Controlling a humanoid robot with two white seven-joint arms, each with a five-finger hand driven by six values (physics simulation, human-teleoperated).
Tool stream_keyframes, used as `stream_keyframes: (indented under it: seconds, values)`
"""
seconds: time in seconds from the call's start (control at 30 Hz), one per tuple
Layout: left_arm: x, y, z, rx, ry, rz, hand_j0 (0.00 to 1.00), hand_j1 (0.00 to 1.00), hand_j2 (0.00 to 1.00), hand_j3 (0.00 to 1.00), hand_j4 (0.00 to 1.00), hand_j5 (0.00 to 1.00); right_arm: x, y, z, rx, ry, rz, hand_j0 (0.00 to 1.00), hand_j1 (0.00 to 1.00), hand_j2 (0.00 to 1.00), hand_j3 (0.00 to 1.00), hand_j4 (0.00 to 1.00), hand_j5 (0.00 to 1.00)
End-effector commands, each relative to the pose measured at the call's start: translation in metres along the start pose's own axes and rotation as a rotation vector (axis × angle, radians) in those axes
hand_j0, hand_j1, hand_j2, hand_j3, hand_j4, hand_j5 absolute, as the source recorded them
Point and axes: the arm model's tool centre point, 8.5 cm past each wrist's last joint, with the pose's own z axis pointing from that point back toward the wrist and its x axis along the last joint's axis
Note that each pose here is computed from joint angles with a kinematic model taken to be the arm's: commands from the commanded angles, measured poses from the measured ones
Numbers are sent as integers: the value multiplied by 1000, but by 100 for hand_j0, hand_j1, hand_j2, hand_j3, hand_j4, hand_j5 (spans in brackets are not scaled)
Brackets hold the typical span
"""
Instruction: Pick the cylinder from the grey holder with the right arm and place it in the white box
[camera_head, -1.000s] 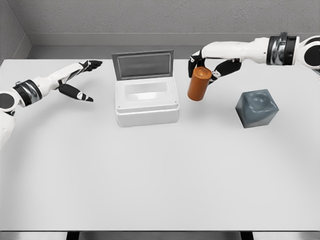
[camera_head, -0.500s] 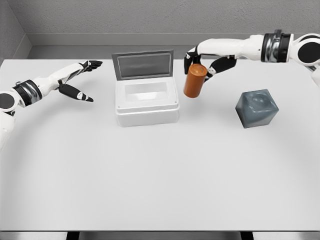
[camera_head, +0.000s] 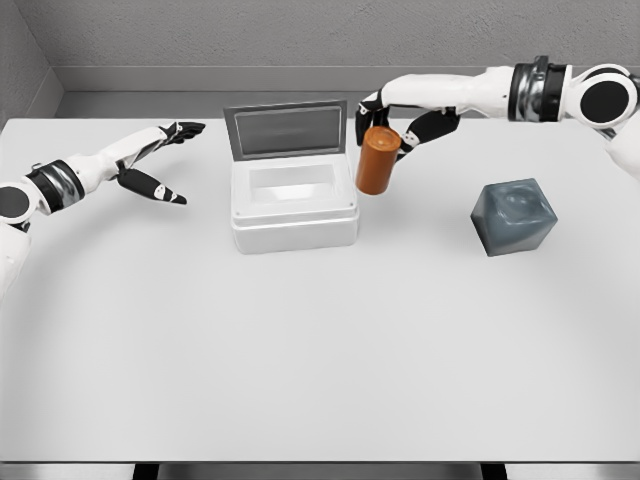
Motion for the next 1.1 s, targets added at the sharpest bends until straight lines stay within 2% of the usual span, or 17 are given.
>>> stream_keyframes:
  seconds: [0.0,0.63,1.07]
  values:
    - [0,1,0,6,-2,5,100,100,100,100,100,100,-2,-2,1,-14,1,-16,38,38,38,38,38,38]
    - [0,1,1,6,-1,4,100,100,100,100,100,100,4,-15,-18,-24,-11,-5,38,38,38,38,38,38]
    - [0,1,0,6,-2,4,100,100,100,100,100,100,3,-16,-30,-30,-13,-19,39,39,39,39,39,39]
